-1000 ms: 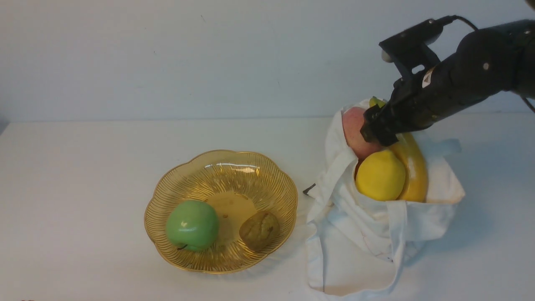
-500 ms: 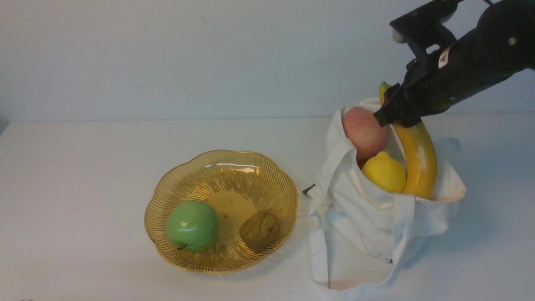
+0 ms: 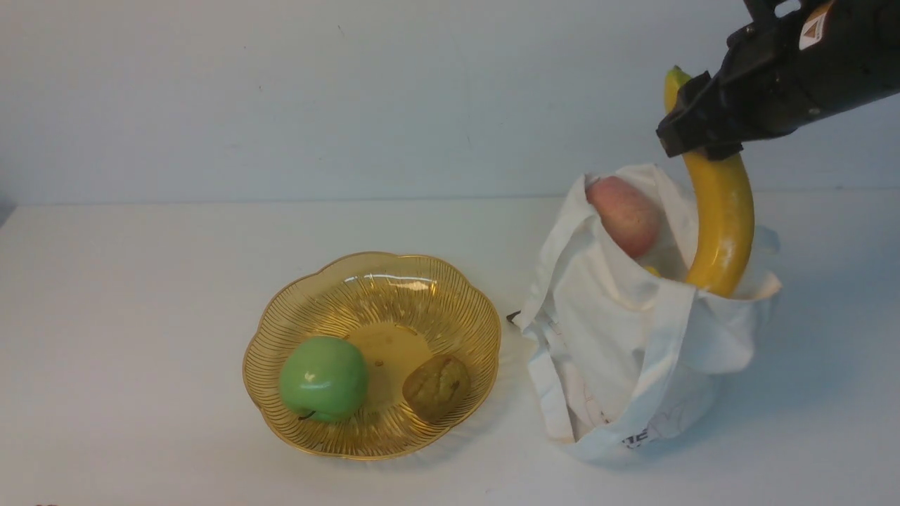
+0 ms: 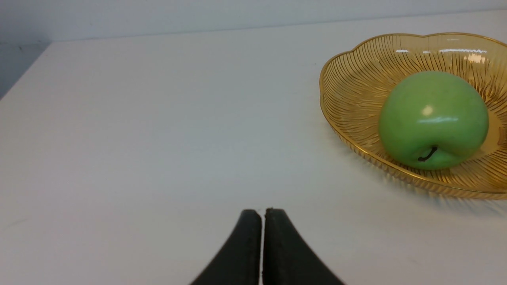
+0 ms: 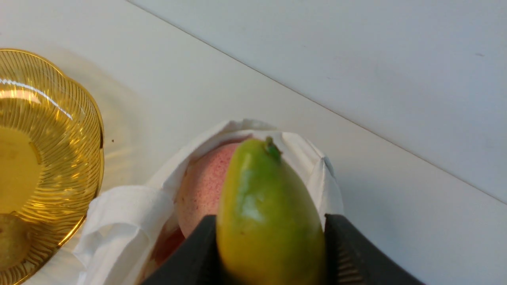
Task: Take the fruit out of the cloth bag on the white table and place them on a plate.
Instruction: 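Take the banana out of the bag and place it in the fruit dish with the right gripper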
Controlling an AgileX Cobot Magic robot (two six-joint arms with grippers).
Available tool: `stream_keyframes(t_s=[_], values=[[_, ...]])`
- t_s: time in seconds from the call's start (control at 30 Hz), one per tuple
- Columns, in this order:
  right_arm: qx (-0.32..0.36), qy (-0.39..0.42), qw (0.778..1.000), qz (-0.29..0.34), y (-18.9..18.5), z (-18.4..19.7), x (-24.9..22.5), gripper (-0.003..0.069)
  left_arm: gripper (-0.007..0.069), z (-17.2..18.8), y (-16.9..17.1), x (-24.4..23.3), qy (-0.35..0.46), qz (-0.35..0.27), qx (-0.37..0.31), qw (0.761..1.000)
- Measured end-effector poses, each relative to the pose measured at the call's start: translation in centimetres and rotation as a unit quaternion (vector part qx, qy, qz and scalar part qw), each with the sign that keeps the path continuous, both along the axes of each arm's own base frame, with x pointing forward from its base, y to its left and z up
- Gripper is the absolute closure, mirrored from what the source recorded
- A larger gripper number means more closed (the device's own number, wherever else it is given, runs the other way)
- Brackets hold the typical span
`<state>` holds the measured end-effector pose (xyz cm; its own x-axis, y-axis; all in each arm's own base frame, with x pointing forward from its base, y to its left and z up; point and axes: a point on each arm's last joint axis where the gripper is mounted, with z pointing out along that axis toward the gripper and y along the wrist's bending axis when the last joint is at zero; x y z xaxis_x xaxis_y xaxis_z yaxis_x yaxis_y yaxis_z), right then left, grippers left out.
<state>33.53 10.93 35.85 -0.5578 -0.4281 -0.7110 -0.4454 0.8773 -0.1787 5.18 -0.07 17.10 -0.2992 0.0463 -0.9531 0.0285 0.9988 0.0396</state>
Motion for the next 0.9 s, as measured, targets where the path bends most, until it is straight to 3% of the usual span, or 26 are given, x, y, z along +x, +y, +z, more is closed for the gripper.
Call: stream_keyframes(t_s=[0.23,0.3,0.53,0.9], values=[[-0.033,-0.032,0.999,0.019,0.4,0.1,0.4,0.0359,0.0633,0.0,0.0,0.0,0.000,0.000,0.000,1.000],[-0.053,-0.084,0.995,0.030,0.5,0.5,1.1,0.0359,0.0633,0.0,0.0,0.0,0.000,0.000,0.000,1.000],[-0.056,-0.151,0.986,0.038,0.7,1.5,1.7,0.0359,0.0633,0.0,0.0,0.0,0.000,0.000,0.000,1.000],[0.074,-0.183,0.978,0.063,5.2,5.4,-1.1,0.0359,0.0633,0.0,0.0,0.0,0.000,0.000,0.000,1.000]])
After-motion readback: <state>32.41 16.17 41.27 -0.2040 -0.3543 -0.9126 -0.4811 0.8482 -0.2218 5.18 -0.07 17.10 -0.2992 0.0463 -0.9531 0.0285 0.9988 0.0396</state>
